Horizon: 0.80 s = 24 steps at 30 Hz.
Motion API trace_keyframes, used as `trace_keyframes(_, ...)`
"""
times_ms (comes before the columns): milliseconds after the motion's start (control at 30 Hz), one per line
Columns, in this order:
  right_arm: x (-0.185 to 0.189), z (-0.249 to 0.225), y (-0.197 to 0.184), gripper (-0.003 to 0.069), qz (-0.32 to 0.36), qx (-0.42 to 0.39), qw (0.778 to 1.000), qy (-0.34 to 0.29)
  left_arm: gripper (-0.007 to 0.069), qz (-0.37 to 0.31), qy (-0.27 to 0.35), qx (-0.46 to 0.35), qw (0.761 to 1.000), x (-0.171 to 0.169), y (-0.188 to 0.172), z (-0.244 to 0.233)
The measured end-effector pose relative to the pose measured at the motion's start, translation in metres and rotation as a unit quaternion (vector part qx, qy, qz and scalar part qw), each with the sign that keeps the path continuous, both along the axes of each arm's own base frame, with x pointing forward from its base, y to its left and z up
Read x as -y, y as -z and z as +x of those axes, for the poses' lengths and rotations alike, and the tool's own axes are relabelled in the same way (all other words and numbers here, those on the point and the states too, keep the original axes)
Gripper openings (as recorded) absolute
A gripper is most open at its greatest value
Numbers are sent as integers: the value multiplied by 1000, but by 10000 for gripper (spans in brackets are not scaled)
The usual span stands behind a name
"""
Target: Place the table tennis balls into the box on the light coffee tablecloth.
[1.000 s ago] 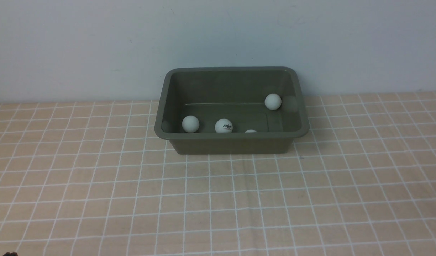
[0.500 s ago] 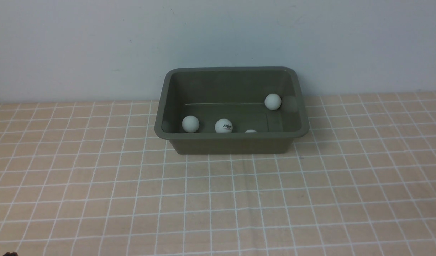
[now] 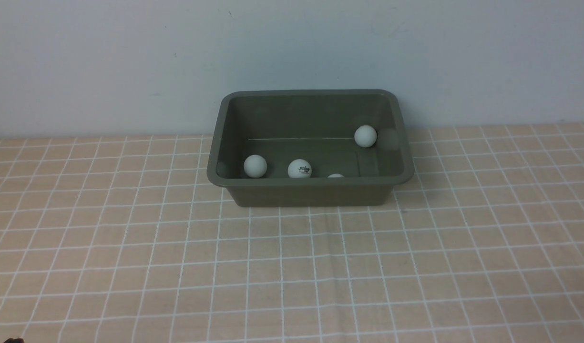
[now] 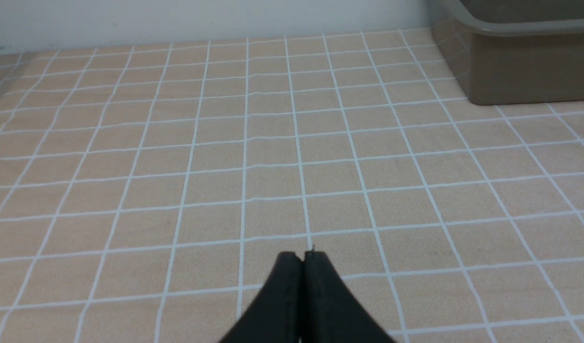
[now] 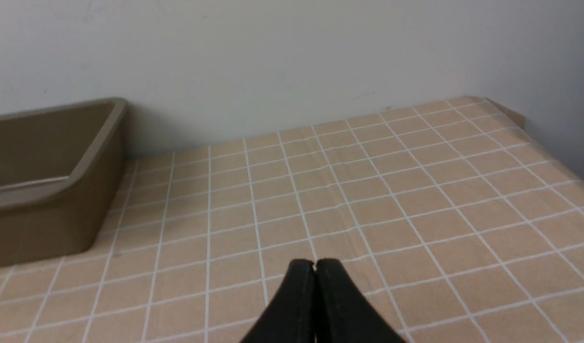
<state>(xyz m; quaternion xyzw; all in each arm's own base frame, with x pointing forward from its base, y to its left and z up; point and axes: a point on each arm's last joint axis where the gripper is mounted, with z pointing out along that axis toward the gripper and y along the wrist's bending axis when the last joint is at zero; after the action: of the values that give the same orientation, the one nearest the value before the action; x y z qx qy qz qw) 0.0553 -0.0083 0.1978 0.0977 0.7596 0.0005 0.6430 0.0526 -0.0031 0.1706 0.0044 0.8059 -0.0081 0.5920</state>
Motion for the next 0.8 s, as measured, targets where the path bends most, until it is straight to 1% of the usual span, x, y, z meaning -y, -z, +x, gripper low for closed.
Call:
trace_keyframes(200, -3, 2, 14, -19, -27, -19, 999, -21, -69, 0, 0, 0, 1000, 0, 0, 0)
trace_keyframes(500, -4, 2, 19, -19, -2, -21, 999, -25, -69, 0, 0, 0, 1000, 0, 0, 0)
trace_keyframes(800, -4, 2, 20, -19, 2, -29, 999, -26, -69, 0, 0, 0, 1000, 0, 0, 0)
